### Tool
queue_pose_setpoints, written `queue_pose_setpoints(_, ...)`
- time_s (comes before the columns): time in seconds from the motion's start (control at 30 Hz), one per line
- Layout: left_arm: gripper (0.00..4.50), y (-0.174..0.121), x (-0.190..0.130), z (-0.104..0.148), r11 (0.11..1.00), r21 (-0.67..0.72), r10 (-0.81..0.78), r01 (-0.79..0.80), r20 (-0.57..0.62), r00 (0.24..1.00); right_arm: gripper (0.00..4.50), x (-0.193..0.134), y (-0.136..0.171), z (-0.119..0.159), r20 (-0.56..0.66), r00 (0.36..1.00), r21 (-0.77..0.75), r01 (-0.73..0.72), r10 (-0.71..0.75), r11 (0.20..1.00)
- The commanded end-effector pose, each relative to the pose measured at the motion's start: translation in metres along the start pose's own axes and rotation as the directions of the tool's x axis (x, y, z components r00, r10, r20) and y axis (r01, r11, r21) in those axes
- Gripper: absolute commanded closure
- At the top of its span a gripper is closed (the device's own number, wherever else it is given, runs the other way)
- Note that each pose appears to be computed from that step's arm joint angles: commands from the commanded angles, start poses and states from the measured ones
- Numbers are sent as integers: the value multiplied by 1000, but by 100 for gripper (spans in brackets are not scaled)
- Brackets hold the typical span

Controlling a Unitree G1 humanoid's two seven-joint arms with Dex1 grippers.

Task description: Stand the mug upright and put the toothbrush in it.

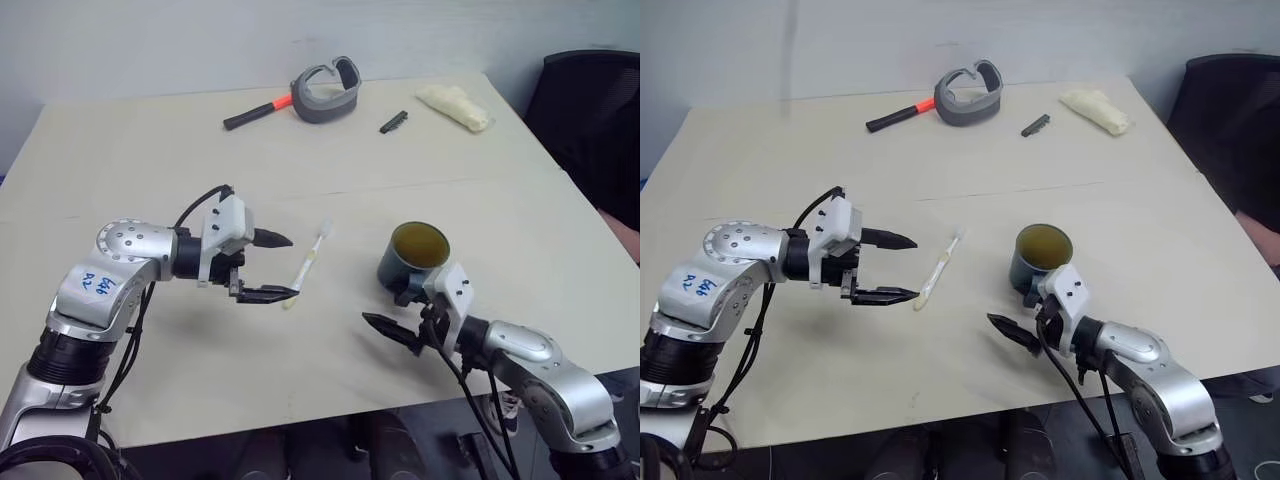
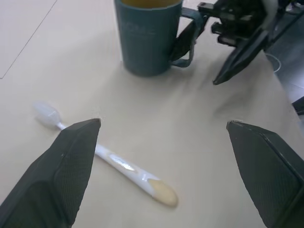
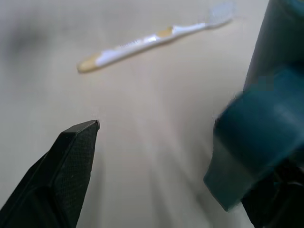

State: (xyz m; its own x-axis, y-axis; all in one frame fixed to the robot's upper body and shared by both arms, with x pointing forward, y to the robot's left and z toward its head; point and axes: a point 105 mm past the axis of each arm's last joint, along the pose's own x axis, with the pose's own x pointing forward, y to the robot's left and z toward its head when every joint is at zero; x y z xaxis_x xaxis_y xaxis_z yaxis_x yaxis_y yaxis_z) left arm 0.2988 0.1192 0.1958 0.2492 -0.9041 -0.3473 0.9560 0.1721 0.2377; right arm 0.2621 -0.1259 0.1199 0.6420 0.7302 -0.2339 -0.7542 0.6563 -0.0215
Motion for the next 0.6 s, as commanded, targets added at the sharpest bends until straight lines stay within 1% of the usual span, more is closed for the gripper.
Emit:
queue_pose_setpoints(0.03, 0, 2, 2, 8, 998, 58, -5, 5, 10, 1000, 44, -9, -9, 14, 28, 996, -69, 85, -83, 994)
queue_pose_setpoints(0.2, 0, 4, 6, 9, 998, 68, -17, 16, 20, 1000, 44, 8, -13, 17, 71, 993, -40, 101, -98, 994)
queue_pose_setpoints(0.27, 0, 4, 7, 9, 997, 72, -23, 22, 21, 999, 9, 14, -14, 18, 68, 992, -15, 106, -105, 994)
queue_pose_setpoints(0.33, 0, 3, 8, 10, 997, 73, -31, 29, 21, 999, 1, 15, -14, 19, 59, 994, -38, 93, -90, 995)
queue_pose_setpoints(0.43, 0, 4, 7, 4, 998, 61, -18, 20, -20, 1000, 1, 1, -17, 20, 13, 993, -98, 114, -114, 989)
queue_pose_setpoints(0.53, 0, 14, 6, -1, 998, 43, 51, -49, -64, 997, 1, -17, -21, 20, -26, 991, -139, 127, -132, 982)
queue_pose_setpoints(0.6, 0, 21, 7, -2, 995, 6, 98, -98, -84, 992, 1, -32, -25, 23, -41, 989, -163, 136, -144, 977)
